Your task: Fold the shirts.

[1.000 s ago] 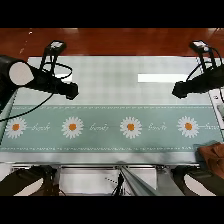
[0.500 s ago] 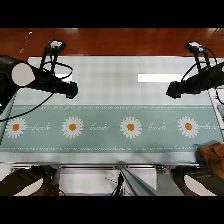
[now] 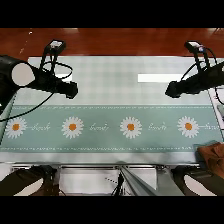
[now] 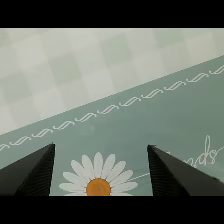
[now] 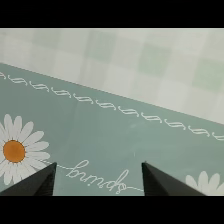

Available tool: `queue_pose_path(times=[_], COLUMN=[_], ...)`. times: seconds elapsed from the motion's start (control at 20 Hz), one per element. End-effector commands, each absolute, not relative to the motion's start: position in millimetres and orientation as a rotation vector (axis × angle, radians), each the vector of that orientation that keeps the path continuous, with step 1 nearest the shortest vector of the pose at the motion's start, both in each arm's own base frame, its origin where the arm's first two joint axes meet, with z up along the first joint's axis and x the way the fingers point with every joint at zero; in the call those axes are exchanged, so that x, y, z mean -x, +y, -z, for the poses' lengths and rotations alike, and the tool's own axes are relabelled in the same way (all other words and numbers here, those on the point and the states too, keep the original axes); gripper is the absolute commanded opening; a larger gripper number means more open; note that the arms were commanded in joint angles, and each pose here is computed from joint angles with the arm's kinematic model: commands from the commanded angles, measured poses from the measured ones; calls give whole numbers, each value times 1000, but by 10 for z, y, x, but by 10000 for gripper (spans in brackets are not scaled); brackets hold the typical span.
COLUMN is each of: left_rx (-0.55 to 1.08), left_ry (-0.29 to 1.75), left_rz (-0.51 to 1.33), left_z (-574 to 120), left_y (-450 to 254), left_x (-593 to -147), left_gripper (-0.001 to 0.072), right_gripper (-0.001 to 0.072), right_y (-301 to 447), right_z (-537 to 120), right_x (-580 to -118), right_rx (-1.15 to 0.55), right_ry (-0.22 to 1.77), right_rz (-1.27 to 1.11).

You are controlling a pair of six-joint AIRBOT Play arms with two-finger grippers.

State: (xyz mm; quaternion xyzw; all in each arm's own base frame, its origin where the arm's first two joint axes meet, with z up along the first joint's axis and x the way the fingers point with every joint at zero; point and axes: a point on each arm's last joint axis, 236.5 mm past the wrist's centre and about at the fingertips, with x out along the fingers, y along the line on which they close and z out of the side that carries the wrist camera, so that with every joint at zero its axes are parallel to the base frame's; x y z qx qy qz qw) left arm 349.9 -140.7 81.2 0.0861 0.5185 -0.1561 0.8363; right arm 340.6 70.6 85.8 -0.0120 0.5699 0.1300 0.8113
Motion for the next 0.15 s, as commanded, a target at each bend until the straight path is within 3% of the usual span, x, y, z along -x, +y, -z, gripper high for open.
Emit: queue_pose_path(times=[0.0,0.1], left_rx=[-183,-183], left_ry=[1098,1098], left_rz=[331,331], left_z=[-811,-811], left_y=[-1409,-1409], left_x=[-3499,-3499], left_gripper=[720,720], right_gripper=[607,607], right_y=[712,712], right_z=[-856,-856], right_x=[-3406,-3406], right_rx=[26,26], right_ry=[1218,1218], right_rz=[-280,-280])
